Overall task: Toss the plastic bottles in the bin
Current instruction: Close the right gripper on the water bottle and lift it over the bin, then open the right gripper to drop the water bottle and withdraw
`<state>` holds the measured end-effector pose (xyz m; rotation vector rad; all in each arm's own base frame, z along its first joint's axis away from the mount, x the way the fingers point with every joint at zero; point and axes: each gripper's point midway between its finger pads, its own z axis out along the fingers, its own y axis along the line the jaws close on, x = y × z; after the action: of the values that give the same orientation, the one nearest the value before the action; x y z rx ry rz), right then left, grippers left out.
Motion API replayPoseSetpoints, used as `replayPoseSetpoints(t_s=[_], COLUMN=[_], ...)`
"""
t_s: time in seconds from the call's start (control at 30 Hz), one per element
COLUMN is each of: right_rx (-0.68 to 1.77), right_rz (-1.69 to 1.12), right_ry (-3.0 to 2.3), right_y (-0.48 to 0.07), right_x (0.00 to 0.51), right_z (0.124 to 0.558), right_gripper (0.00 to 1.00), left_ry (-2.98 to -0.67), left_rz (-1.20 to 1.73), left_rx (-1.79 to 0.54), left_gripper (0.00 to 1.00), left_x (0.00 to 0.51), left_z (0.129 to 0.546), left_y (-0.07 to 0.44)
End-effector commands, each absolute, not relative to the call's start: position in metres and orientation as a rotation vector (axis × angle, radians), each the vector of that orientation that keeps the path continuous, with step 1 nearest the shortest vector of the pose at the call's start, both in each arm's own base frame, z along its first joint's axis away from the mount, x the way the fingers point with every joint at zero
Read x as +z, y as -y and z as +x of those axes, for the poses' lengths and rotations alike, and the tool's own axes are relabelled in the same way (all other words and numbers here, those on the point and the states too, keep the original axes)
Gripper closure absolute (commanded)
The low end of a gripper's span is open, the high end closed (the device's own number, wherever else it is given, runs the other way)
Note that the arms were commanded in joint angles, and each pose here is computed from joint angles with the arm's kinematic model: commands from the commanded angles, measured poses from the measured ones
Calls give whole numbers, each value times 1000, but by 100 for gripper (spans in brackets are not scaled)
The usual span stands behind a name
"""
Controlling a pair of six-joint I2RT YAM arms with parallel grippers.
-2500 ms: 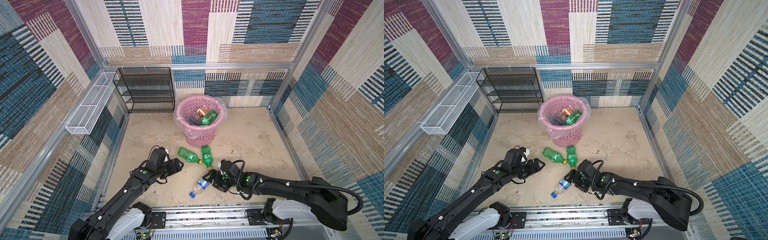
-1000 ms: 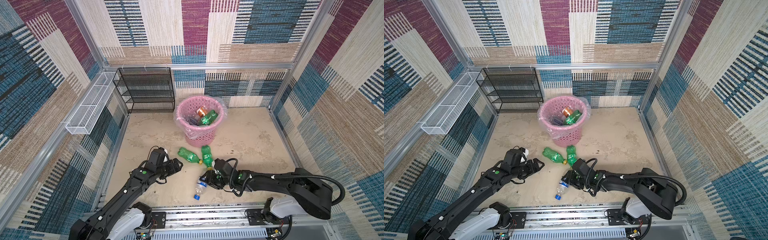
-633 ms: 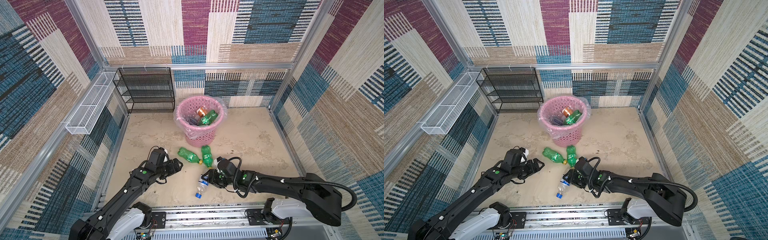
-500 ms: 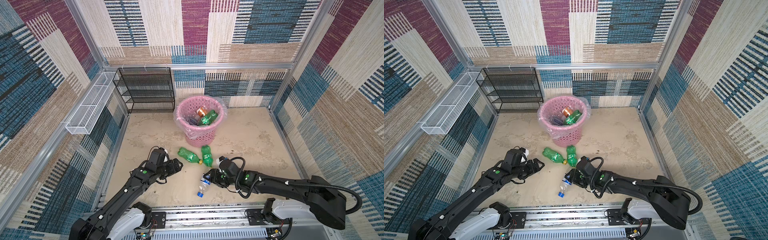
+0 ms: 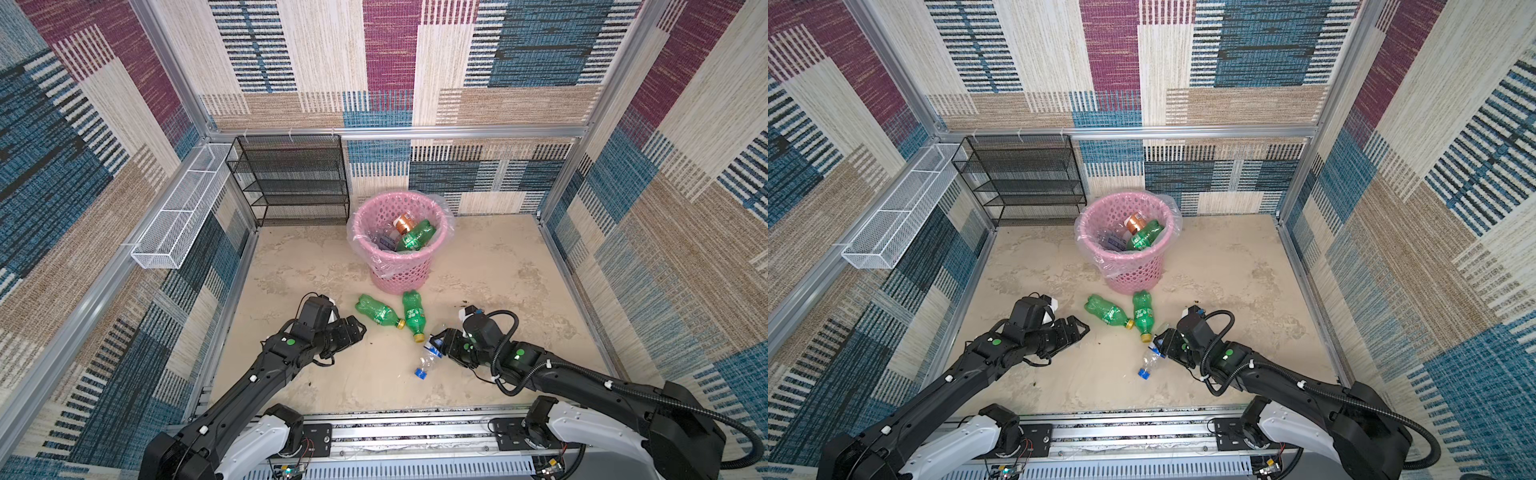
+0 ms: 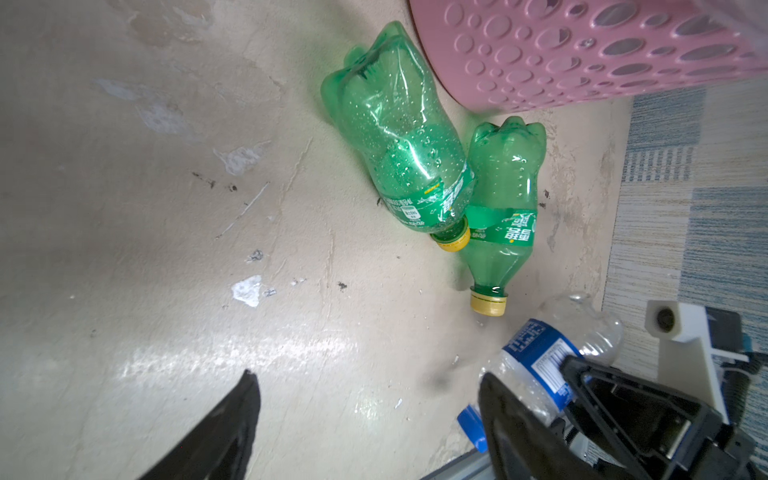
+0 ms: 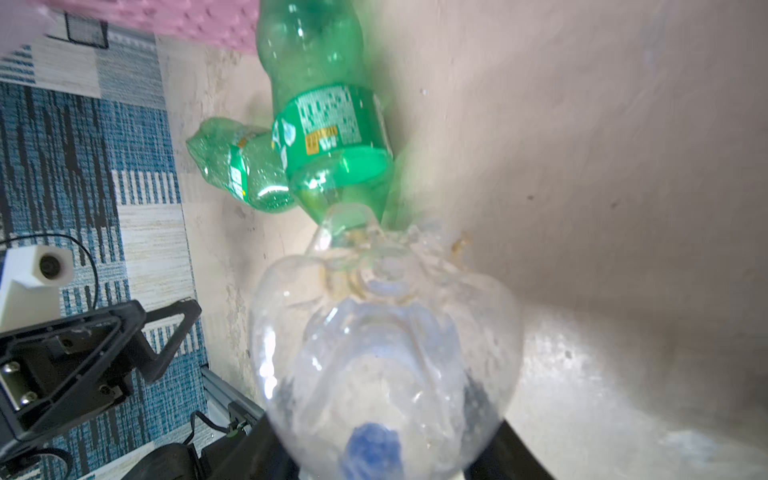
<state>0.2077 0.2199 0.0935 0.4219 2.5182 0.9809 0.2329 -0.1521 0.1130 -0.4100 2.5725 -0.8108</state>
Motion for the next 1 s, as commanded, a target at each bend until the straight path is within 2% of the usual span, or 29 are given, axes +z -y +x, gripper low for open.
replayPoseSetpoints(t_s=[0.0,0.13,0.3,0.33,0.4,0.47,0.53,0.6,0.97], right_rx=[943,943,949,951,926,924,943,967,924], right_rz=[374,302,114,84,53,13,-8,20,240], right_ry=[-2424,-2201,-1850,-1780,-1672,-1681,-1748,-1786,-2163], right_y=[-208,-196,-208,-212,-220,-233,-243,-238,-188], right_x=[119,200,377,414,475,494,479,447,246], right_z=[226,264,320,329,350,370,375,362,283], right_gripper=[45,45,42,39,28,15,7,4,8], left_ry=[-2556,-2556,-2540,-2535,-2521,-2505,-2496,-2488,-2506], left_rz=[-395,-394,-394,-395,-397,-394,-387,-385,-419], left_rx=[-825,-816,-814,-814,-819,-831,-842,-836,-799], left_gripper=[17,17,17,17,17,17,17,17,17], left_x=[119,122,130,133,140,148,155,158,140], left_z=[237,237,241,243,247,250,250,248,233], left_y=[154,154,154,154,155,157,159,156,145])
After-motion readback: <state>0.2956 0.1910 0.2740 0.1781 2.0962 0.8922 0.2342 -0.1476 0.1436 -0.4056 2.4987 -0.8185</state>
